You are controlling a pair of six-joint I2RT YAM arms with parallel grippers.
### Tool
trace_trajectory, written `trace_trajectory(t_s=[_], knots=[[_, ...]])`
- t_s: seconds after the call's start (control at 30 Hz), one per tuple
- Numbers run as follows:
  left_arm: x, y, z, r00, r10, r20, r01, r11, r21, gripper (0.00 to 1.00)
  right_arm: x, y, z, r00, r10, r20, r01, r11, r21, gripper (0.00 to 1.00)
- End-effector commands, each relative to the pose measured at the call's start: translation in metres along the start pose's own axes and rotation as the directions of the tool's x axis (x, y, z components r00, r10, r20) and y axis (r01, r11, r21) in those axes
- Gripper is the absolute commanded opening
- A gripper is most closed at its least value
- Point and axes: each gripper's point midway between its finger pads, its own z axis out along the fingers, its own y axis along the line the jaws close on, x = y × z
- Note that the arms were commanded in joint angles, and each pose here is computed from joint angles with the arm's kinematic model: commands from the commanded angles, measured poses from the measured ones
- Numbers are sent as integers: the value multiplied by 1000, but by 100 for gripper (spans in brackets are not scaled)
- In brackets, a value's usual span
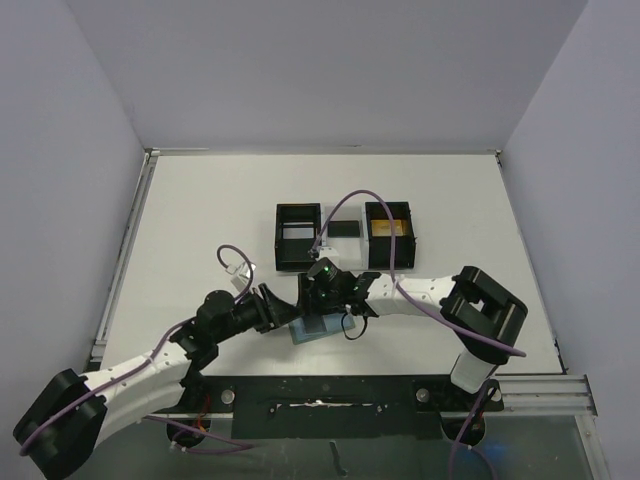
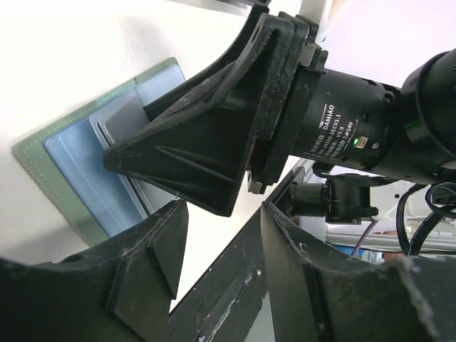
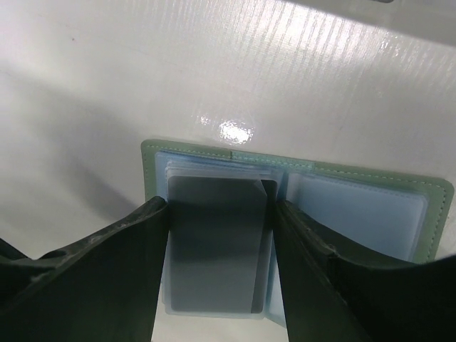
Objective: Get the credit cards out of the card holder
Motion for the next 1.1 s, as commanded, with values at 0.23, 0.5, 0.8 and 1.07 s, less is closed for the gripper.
trace_trajectory(t_s=[0.23, 0.5, 0.8, 1.07], knots=[[8, -6, 3, 998, -56, -16, 58, 993, 99, 43, -1, 12, -4, 996, 90, 12, -88, 989, -116, 54], [-10, -18, 7, 987, -139, 80, 125, 978, 165, 42, -7, 9, -11, 992, 123, 33, -117, 984, -132, 54], [0, -6, 19, 989, -146, 33, 141, 982, 125, 36, -8, 13, -11, 992, 128, 22, -122, 977, -175, 54], [7, 6, 26, 985, -171, 7, 170, 980, 100, 31, -7, 12, -12, 989, 148, 10, -143, 969, -201, 53]])
